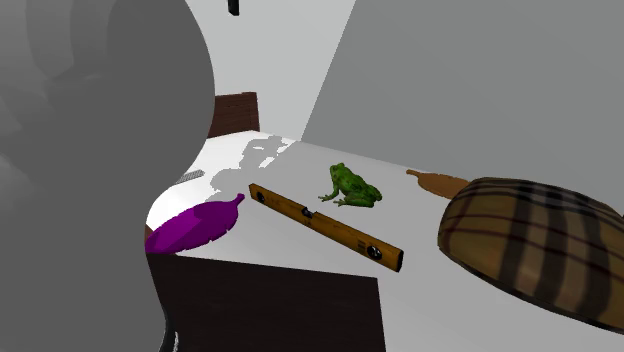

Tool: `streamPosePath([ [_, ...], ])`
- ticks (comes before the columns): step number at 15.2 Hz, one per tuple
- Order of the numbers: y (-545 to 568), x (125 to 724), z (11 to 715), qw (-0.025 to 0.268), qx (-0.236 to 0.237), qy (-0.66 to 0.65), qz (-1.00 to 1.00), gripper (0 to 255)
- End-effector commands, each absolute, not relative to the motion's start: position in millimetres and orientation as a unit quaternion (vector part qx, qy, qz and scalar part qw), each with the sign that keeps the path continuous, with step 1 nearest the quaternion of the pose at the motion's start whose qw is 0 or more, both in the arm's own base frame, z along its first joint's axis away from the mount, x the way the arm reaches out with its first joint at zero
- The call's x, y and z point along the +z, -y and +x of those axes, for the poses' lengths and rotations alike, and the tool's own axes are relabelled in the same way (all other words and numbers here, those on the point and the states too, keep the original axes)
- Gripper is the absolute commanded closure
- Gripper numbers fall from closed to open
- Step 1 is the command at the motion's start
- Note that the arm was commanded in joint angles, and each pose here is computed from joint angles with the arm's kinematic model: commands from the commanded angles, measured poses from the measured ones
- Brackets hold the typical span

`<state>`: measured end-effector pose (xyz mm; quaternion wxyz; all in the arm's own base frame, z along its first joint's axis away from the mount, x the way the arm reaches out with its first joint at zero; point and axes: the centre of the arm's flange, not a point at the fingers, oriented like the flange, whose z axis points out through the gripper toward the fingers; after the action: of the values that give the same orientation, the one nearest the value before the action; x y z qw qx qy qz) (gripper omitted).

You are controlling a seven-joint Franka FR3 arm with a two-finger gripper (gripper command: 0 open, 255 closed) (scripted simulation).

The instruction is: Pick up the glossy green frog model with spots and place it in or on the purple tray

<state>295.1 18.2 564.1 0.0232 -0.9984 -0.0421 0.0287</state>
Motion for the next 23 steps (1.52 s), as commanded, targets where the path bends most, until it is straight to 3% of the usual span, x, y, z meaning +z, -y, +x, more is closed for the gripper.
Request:
streamPosePath([
  [1,-18,564,295,0.023,0.029,0.042,-0.998,0],
  [23,88,379,487,0.014,0.019,0.085,-0.996,0],
])
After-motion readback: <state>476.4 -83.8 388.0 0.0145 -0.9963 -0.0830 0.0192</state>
